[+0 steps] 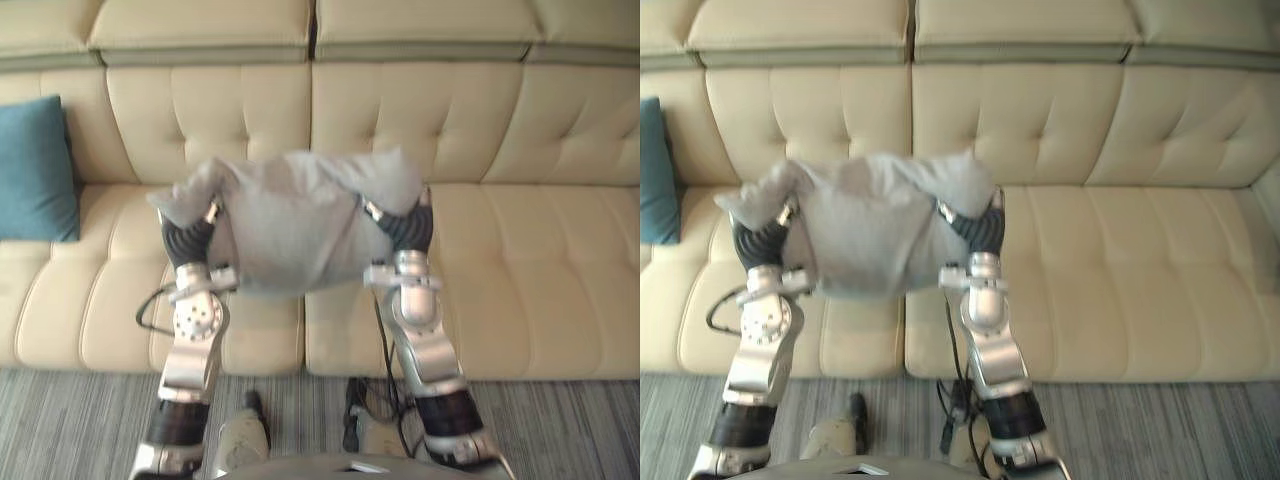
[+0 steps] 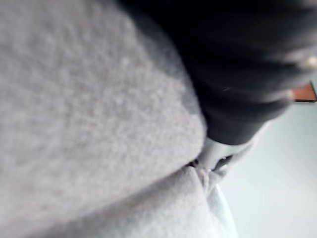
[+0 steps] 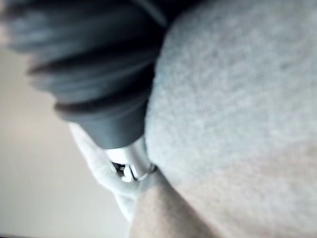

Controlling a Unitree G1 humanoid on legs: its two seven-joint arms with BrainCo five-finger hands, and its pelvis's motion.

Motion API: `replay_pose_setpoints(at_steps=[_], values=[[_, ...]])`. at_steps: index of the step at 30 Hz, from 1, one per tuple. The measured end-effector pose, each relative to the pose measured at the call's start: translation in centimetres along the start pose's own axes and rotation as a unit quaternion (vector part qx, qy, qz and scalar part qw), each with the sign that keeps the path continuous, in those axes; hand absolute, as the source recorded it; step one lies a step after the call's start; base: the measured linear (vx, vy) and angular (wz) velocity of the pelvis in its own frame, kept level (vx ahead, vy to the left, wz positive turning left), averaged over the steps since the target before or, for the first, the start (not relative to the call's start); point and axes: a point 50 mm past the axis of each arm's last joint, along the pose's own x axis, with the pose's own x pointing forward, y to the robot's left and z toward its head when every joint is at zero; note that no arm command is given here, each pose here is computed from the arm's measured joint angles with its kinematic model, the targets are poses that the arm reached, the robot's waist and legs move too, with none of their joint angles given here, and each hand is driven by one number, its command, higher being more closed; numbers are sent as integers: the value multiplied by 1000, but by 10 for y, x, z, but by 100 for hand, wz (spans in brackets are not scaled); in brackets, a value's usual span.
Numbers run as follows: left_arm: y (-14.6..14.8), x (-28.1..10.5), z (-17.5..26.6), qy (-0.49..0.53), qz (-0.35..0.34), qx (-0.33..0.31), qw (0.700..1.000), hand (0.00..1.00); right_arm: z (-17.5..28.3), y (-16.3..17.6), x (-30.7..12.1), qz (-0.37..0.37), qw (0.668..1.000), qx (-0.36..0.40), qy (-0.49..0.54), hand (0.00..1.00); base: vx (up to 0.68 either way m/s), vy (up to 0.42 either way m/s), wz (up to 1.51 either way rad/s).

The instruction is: Pick up cushions and gather them together orderly.

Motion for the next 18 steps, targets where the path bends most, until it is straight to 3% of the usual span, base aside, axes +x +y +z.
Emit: replay_pose_setpoints(at_steps=[7,18], values=[[-40,76,55,-117,11,-26,993,100,56,10,78,-78,988,2,-133,100,-76,-43,22],[-84,133,116,-179,-14,-15,984,100,99,-4,123,-142,972,4,-187,100,-29,-25,8]])
